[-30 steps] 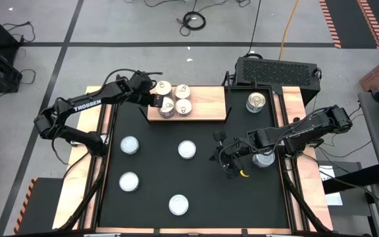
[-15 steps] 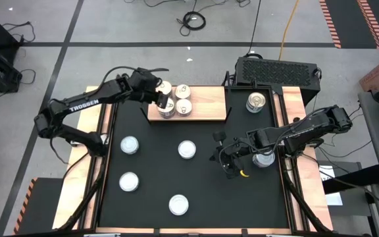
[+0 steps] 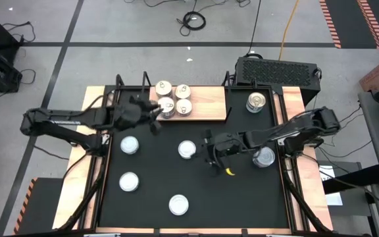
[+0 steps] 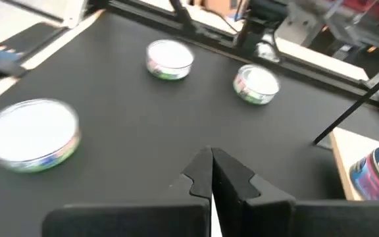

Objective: Stack canned seafood by type on shelf
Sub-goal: Stack the blue tuna can on top of the blue tuna can on the shelf

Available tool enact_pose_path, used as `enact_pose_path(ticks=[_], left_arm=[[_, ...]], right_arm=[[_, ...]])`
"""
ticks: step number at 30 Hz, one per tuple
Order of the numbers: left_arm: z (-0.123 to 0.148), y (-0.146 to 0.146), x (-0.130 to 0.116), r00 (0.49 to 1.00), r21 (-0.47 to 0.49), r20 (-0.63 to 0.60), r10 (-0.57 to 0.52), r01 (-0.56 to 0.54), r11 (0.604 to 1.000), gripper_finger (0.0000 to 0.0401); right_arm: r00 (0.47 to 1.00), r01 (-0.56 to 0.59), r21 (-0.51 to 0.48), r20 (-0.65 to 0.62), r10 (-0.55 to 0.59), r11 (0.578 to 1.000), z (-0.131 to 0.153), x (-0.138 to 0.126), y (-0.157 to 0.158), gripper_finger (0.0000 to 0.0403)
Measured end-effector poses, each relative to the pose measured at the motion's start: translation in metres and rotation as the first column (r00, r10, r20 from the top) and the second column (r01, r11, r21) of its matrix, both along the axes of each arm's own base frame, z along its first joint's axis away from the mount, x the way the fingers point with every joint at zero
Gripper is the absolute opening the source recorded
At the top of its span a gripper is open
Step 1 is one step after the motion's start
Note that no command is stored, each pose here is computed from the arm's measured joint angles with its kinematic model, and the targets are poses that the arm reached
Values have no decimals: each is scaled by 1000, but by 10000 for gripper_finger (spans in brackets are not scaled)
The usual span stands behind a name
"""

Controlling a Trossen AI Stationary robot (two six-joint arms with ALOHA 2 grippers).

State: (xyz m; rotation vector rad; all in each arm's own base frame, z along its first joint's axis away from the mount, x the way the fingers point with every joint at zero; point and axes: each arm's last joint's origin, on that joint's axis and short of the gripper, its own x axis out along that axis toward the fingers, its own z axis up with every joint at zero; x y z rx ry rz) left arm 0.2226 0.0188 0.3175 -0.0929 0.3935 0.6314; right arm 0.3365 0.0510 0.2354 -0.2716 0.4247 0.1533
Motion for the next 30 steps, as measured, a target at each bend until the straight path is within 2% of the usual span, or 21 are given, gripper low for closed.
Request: enact_pose_path(ticks=[5,9,14,19,22,26,30], left_arm=[[-33,-22,-5,978,127,149,-143,125,984,93],[-46,-23,-9,959,257,217,-180,121,959,93],[-53,-17,-11,976,360,135,-173,115,926,93],[-55,-15,-11,981,413,63,-184,142,900,93],[-54,-12,-11,983,462,21,-183,153,874,93],[-52,-6,-12,986,524,-24,-163,151,838,93],[-54,2,-12,990,523,-41,-136,137,841,93]], right_arm=[[995,75,-25,62,-74,997,-21,25,-26,0],[980,187,17,68,-188,982,-24,43,-61,0],[960,276,43,31,-278,960,-39,63,-96,0],[950,312,22,-29,-311,950,-55,77,-114,0],[940,341,16,-22,-341,940,-56,86,-125,0],[914,404,-53,-19,-405,913,-55,100,-138,0],[912,389,-97,-99,-398,916,-68,109,-145,0]])
